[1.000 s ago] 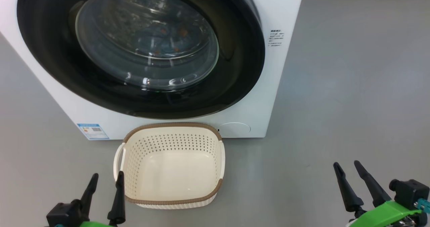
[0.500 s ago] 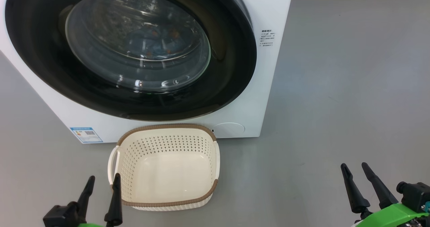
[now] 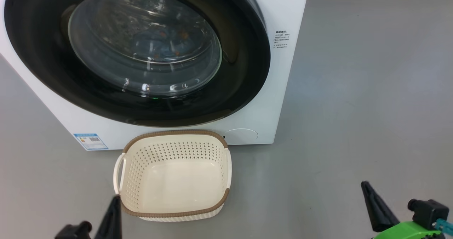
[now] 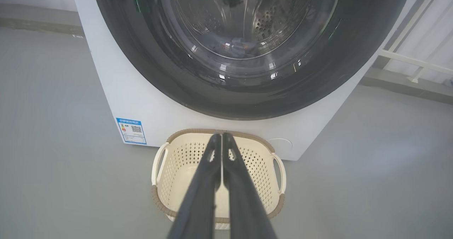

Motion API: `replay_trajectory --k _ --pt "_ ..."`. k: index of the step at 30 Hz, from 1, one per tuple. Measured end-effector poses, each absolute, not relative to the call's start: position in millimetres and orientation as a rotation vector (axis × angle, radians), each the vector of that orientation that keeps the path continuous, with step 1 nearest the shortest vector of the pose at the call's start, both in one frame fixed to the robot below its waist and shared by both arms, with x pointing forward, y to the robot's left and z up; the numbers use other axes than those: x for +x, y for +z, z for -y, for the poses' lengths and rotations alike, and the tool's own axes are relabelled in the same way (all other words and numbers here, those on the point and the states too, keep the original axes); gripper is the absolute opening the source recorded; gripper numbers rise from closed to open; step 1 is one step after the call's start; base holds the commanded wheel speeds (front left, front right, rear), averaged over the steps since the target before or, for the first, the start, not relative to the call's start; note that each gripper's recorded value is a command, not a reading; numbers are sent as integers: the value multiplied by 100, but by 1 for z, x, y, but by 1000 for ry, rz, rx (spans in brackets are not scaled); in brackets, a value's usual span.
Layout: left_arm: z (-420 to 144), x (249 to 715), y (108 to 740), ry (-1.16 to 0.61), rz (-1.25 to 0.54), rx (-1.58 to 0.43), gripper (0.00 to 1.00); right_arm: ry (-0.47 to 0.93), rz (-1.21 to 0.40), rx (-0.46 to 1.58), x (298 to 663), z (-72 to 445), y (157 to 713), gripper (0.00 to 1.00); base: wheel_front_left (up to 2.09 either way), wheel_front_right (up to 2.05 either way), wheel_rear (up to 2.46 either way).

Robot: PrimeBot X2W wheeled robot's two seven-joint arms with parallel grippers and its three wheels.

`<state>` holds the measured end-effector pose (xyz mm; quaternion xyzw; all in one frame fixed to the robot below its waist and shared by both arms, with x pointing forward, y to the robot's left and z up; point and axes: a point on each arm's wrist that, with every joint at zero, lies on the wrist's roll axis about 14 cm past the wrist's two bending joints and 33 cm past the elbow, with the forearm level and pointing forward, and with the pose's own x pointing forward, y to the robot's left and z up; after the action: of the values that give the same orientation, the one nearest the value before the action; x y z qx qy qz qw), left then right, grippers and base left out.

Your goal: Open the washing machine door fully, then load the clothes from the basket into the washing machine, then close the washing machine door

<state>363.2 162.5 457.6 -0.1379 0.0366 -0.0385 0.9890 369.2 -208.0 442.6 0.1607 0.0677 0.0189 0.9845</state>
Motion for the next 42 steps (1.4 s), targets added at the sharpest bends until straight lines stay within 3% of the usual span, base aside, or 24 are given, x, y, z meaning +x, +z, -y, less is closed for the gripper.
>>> replay_trajectory --k 42 --pt "-173 357 444 37 -153 -684 0 -82 -176 708 363 210 436 0 0 0 0"
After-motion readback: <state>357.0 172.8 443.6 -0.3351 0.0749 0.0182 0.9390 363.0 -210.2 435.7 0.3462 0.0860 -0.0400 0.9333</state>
